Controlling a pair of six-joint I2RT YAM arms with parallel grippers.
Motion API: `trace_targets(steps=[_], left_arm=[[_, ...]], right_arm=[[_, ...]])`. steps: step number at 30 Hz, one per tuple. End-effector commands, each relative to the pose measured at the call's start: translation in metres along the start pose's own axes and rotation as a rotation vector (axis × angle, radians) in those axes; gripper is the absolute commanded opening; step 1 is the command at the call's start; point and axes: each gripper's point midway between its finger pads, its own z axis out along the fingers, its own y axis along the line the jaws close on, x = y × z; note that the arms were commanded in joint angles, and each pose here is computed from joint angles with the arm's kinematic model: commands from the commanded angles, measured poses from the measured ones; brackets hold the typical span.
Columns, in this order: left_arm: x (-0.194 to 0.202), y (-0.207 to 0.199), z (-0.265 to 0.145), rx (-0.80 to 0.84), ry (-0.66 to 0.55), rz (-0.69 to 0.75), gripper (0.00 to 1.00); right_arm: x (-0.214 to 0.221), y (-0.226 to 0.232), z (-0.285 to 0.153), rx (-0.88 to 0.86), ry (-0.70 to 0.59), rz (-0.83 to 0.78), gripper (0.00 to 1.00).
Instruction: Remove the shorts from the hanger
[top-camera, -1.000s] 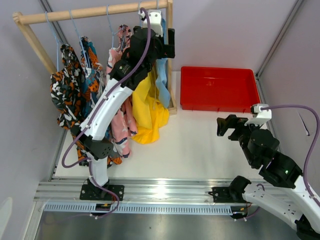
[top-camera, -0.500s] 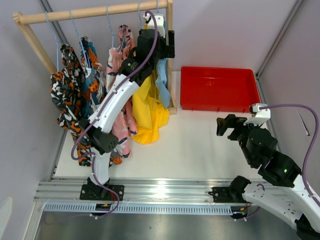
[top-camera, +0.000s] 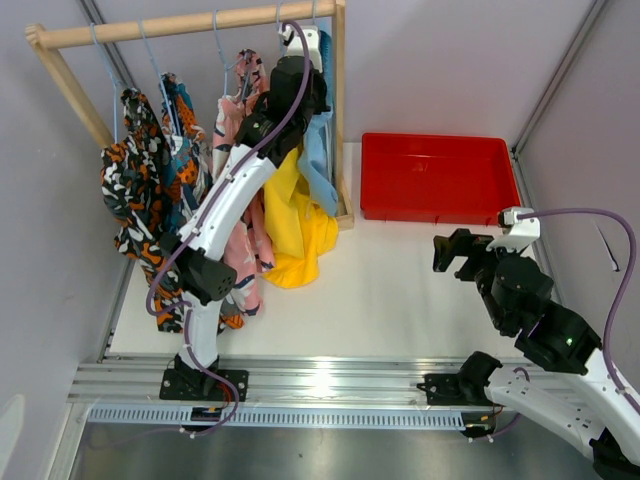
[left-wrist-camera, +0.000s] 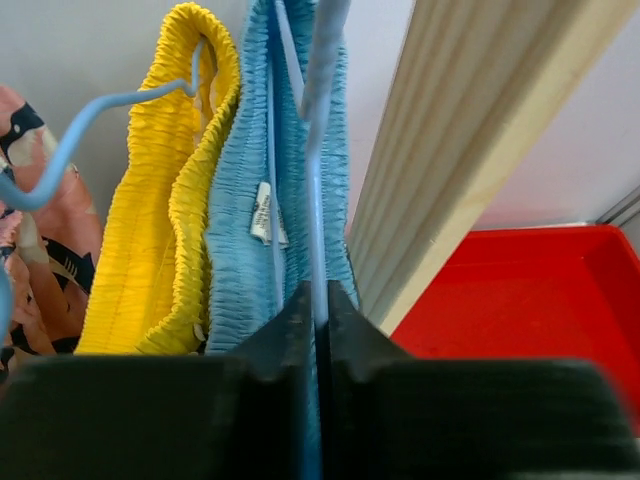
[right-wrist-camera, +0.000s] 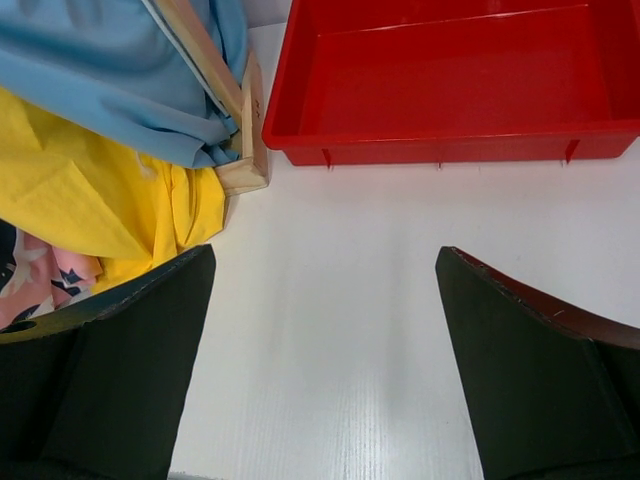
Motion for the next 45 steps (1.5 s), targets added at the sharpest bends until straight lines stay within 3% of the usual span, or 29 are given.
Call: trace_targets(steps=[1,3,7,15,22,27,28,30,31,32,34,41,45], left_arm=[[-0.026,0.007,-0.003,-0.010,-0.069,-0.011,0.07],[-0.034,0.008,-0.007,-0.005,-0.083,-0.001,0.00],[-0.051,0.008,-0.019,0.015,-0.106,0.032,0.00],[-0.132,0.022,-0.089,0.038,-0.275,0.038,0.00],[-0.154,0.031,-0.124,0.046,-0.313,0.038,0.00],[-0.121,0.025,-0.144,0.106,-0.175,0.079,0.00],[-0.075,0.024,-0.134,0.107,-0.045,0.129,0.00],[-0.076,0.023,-0.176,0.138,-0.055,0.139,0.00],[-0.021,0.023,-0.166,0.136,0.055,0.194,0.00],[-0.041,0.031,-0.203,0.154,-0.021,0.166,0.00],[-0.007,0.031,-0.221,0.181,0.041,0.164,0.00],[0.021,0.021,-0.314,0.461,0.099,0.085,0.00],[-0.004,0.008,-0.372,0.681,0.035,0.019,0.00]], right_arm=[[0.000,-0.004,0.002,0.028,-0.012,0.007,0.99],[0.002,-0.003,0.003,0.027,-0.010,0.006,0.99],[0.001,-0.001,0.003,0.020,-0.015,0.009,0.99],[-0.009,0.009,0.005,-0.019,-0.035,0.030,0.99],[-0.016,0.018,0.004,-0.051,-0.034,0.056,0.99],[-0.031,0.027,-0.002,-0.110,-0.064,0.051,1.00],[-0.038,0.030,-0.004,-0.132,-0.079,0.055,0.99],[-0.044,0.039,-0.006,-0.173,-0.083,0.028,1.00],[-0.053,0.047,-0.010,-0.218,-0.089,0.031,0.99],[-0.057,0.052,-0.011,-0.240,-0.087,0.023,0.99],[-0.062,0.071,-0.013,-0.321,-0.068,-0.007,0.99],[-0.089,0.120,-0.025,-0.549,-0.095,0.000,0.99],[-0.109,0.138,-0.035,-0.643,-0.129,-0.048,0.99]])
